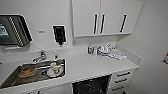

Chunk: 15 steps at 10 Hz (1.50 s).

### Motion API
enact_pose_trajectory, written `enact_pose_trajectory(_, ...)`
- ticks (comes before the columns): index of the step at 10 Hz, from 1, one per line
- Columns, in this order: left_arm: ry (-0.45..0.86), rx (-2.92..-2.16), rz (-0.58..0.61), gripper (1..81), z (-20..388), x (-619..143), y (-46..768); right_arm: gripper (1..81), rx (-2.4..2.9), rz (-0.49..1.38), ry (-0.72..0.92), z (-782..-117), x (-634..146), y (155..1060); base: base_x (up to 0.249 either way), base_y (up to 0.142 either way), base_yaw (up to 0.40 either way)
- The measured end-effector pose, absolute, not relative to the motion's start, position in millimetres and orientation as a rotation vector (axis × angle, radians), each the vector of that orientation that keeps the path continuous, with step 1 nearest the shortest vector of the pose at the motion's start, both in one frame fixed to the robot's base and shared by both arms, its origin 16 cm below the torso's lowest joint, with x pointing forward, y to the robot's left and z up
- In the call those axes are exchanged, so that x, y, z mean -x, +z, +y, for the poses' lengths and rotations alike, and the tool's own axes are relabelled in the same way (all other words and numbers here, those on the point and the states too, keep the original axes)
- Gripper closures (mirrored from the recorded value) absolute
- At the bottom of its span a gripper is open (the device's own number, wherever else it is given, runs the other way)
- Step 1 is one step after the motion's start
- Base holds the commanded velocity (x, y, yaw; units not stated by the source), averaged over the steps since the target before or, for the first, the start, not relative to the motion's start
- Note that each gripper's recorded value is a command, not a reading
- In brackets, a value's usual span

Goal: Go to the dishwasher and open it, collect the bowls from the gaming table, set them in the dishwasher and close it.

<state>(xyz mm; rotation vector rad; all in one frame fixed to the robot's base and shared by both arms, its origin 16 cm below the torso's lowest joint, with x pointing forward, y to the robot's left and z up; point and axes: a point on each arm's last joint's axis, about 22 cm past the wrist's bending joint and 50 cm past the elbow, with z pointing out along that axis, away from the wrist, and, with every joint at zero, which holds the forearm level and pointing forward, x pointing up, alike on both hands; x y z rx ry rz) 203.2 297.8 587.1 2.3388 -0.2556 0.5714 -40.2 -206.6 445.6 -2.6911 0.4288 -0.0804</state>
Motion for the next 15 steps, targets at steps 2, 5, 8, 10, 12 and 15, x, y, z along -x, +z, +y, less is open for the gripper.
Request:
enact_pose_trajectory(2, 0.655, -2.307, -0.286, 81.1, 302, -254, 616, 81.1, 2.691, 0.429, -0.079, -206, 41, 446, 0.0, 0.0, 0.0)
enact_pose_trajectory(5, 0.628, -2.317, -0.321, 81.1, 292, -292, 631, 81.1, 2.69, 0.445, -0.04, -203, 51, 446, 0.0, 0.0, 0.0)
enact_pose_trajectory(8, 0.569, -2.341, -0.362, 81.1, 273, -329, 634, 81.1, 2.697, 0.469, 0.037, -204, 73, 448, 0.0, 0.0, 0.0)
enact_pose_trajectory(10, 0.517, -2.35, -0.385, 81.1, 256, -344, 631, 81.1, 2.701, 0.479, 0.095, -204, 88, 449, 0.0, 0.0, 0.0)
enact_pose_trajectory(12, 0.487, -2.362, -0.409, 81.1, 239, -369, 633, 81.1, 2.704, 0.487, 0.131, -205, 95, 450, 0.0, 0.0, 0.0)
enact_pose_trajectory(15, 0.464, -2.326, -0.533, 81.1, 176, -411, 659, 81.1, 2.705, 0.494, 0.154, -205, 98, 451, 0.0, 0.0, 0.0)
